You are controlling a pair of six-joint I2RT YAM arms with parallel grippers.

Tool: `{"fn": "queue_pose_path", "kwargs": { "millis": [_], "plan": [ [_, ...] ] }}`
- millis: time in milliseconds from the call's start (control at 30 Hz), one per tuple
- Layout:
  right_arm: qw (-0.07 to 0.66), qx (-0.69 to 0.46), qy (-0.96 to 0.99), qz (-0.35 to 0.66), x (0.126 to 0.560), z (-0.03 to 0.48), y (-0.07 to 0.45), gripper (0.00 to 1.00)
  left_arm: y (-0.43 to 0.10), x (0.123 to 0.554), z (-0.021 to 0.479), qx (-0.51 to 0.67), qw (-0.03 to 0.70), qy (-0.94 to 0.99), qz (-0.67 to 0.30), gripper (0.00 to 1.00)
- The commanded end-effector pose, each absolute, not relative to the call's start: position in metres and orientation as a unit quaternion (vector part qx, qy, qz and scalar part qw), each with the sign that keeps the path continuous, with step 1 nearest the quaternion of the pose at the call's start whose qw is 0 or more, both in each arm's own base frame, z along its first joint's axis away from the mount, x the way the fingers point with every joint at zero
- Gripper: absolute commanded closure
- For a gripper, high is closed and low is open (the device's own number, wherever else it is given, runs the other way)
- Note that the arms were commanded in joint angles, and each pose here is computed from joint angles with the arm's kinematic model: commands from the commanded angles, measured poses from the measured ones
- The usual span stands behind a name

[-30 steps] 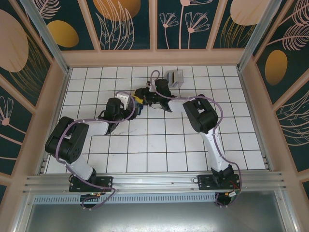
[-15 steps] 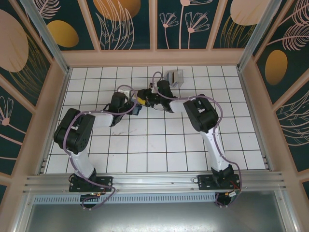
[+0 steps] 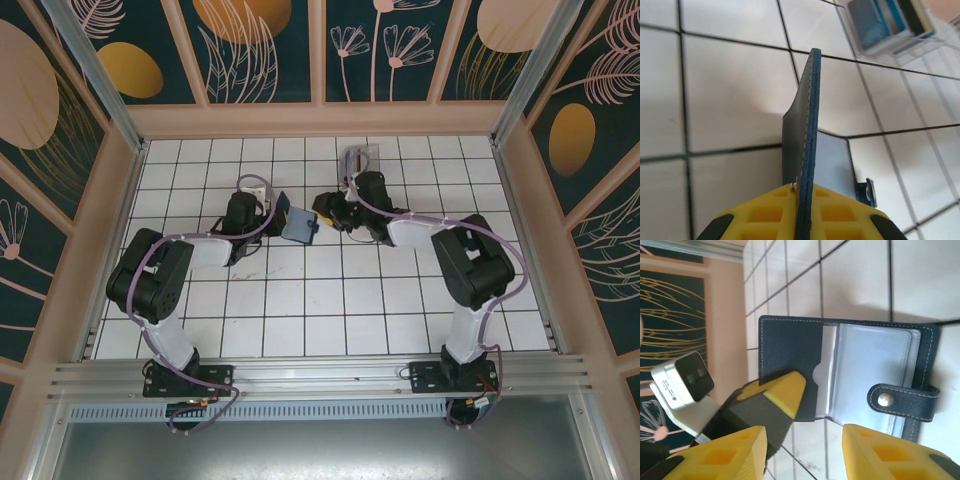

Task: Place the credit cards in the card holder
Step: Open the card holder at the center of the table.

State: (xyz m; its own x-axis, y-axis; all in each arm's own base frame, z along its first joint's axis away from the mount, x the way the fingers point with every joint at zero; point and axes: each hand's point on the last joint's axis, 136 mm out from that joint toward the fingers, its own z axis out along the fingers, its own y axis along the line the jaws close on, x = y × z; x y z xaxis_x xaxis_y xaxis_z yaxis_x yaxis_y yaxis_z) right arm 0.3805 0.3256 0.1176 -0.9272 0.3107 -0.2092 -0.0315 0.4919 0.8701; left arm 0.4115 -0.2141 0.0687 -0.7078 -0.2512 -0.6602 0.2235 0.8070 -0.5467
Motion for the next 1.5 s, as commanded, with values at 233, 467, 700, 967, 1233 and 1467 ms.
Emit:
{"fn": "queue_pose_path", "kwargs": {
  "millis": [233,467,700,967,1233,1467],
  "plan": [
    [0.116,0.075,0.908,0.396,0.315,0.058,0.298,0.6,-0.259,0.384,0.063,-0.091,0.315,0.82,-0.47,0.82],
    [0.105,0.087,0.92,0.367,0.311,0.041,0.301,0.57,-0.257,0.372,0.048,-0.119,0.292,0.811,-0.493,0.82],
    [0.105,0.084,0.919,0.371,0.314,0.038,0.307,0.62,-0.255,0.369,0.049,-0.105,0.296,0.818,-0.481,0.8],
    [0.114,0.076,0.92,0.368,0.32,0.042,0.313,0.7,-0.255,0.366,0.047,-0.103,0.292,0.821,-0.479,0.8],
    [0.113,0.071,0.924,0.357,0.325,0.036,0.314,0.73,-0.255,0.365,0.049,-0.104,0.292,0.82,-0.481,0.8],
    [0.124,0.065,0.932,0.334,0.326,0.034,0.311,0.64,-0.253,0.363,0.047,-0.108,0.292,0.822,-0.478,0.8]
  ]
}}
